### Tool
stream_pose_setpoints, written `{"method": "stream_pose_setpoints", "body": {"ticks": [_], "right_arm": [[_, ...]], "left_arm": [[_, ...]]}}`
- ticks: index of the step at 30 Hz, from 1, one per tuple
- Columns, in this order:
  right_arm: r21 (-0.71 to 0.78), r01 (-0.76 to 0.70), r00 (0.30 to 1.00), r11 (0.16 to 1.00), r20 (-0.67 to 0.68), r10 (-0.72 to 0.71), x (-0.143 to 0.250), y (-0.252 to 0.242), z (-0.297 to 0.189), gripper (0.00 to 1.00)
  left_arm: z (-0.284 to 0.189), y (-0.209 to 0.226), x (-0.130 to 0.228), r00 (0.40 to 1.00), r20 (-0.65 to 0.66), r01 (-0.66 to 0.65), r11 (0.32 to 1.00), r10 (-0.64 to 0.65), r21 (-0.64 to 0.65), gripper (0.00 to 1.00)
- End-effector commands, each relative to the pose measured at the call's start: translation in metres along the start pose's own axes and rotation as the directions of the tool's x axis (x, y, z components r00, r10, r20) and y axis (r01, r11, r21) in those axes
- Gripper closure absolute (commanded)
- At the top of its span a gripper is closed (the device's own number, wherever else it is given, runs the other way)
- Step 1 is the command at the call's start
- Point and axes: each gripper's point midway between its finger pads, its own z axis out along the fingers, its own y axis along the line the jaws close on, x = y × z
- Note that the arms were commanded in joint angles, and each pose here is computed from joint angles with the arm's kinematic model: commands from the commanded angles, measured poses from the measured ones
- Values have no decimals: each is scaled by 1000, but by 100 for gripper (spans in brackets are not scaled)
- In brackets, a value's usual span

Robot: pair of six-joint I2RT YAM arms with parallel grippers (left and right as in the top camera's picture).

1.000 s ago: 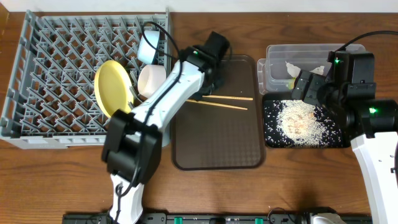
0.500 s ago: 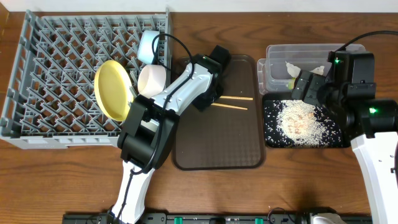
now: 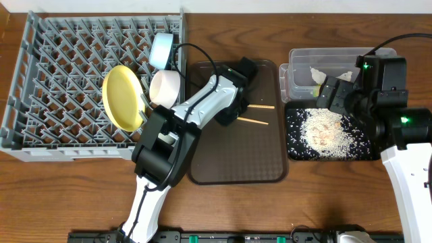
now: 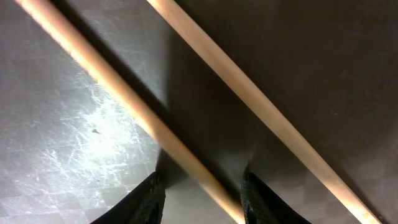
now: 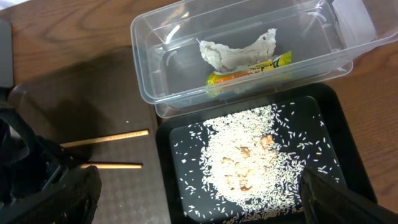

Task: Sort waste into correct bins and load items into the dishwasher
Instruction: 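Lift chopstick with left gripper and carry it to the rack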

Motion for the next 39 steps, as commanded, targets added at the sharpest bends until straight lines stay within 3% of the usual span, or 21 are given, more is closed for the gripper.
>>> {"method": "stream_pose_setpoints", "body": {"ticks": [1, 3, 7, 15, 25, 35, 39], "right_arm": [[15, -18, 1000, 1000, 7, 18, -3, -5, -1, 1], [15, -18, 1000, 1000, 7, 18, -3, -5, -1, 1], [15, -18, 1000, 1000, 7, 18, -3, -5, -1, 1], [15, -18, 1000, 1000, 7, 18, -3, -5, -1, 1], [15, -18, 1000, 1000, 7, 18, -3, -5, -1, 1], [15, -18, 1000, 1000, 7, 18, -3, -5, -1, 1], [15, -18, 1000, 1000, 7, 18, -3, -5, -1, 1]], "left_arm": [[12, 8, -1, 1000, 4, 13, 999, -12, -34, 58], [14, 9, -1, 1000, 3, 12, 999, -12, -37, 59], [20, 18, 2, 1000, -2, 24, 998, -24, -60, 71], [28, 26, 5, 999, -6, 42, 996, -42, -80, 72], [28, 27, 6, 999, -7, 40, 996, -41, -83, 92], [27, 27, 6, 1000, -10, 21, 996, -22, -83, 92], [20, 21, 5, 997, -15, -77, 996, 76, -55, 92]]}}
